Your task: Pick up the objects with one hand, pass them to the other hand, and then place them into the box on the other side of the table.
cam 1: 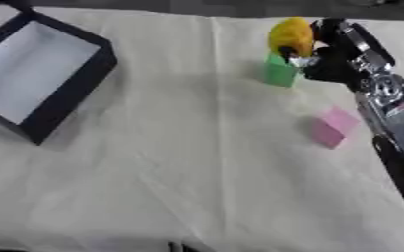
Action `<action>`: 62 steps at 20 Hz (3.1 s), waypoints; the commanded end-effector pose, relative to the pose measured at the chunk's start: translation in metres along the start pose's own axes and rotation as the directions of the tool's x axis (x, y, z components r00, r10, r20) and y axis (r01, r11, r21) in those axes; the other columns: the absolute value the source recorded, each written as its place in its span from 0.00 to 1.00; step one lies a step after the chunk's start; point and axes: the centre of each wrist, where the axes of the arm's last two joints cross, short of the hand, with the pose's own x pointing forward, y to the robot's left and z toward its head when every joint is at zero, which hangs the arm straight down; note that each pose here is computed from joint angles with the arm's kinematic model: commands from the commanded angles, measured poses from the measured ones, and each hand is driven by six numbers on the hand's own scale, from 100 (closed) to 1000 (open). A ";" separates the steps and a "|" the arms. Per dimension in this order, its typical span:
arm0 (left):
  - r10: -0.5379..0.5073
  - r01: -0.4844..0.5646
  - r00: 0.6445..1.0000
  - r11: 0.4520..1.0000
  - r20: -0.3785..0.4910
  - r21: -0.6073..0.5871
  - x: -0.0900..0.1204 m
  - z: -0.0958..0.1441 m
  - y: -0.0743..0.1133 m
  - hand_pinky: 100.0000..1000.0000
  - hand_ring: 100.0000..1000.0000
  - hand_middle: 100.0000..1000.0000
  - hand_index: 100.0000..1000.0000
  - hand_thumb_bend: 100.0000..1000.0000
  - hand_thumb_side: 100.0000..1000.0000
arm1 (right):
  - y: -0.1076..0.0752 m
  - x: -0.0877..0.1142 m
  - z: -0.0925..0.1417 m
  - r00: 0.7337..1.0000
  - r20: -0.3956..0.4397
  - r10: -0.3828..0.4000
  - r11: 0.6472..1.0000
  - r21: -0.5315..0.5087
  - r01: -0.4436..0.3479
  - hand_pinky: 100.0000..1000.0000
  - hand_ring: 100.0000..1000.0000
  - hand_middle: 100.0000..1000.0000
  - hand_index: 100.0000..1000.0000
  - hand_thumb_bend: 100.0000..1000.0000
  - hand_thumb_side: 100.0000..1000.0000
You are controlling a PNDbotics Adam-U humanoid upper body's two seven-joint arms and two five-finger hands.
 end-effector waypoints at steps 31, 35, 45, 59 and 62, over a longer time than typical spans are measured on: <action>-0.393 0.369 0.918 0.795 0.055 -0.482 0.057 -0.079 -0.059 0.83 0.66 0.71 0.81 0.01 0.19 | 0.066 -0.014 -0.015 0.990 0.140 -0.034 0.999 0.017 0.032 0.33 0.66 0.23 0.42 0.23 0.00; -0.457 0.420 0.888 0.756 0.054 -0.502 0.062 -0.083 -0.065 0.82 0.67 0.72 0.81 0.07 0.14 | 0.070 -0.008 -0.016 0.985 0.168 -0.030 0.999 0.037 0.024 0.33 0.66 0.23 0.42 0.24 0.00; -0.569 0.510 0.819 0.661 0.077 -0.550 0.066 -0.090 -0.077 0.83 0.71 0.72 0.82 0.30 0.10 | 0.078 0.001 -0.017 0.975 0.222 -0.006 0.996 0.085 -0.013 0.34 0.66 0.23 0.42 0.22 0.00; -0.695 0.612 0.716 0.581 0.064 -0.537 0.040 -0.111 -0.089 0.81 0.72 0.72 0.81 0.39 0.03 | 0.085 0.007 -0.015 0.952 0.304 0.026 0.988 0.137 -0.071 0.35 0.66 0.24 0.42 0.21 0.00; -0.709 0.624 0.704 0.581 0.053 -0.522 0.035 -0.114 -0.092 0.81 0.71 0.72 0.81 0.39 0.01 | 0.084 0.008 -0.013 0.946 0.325 0.018 0.983 0.165 -0.076 0.35 0.66 0.24 0.42 0.21 0.00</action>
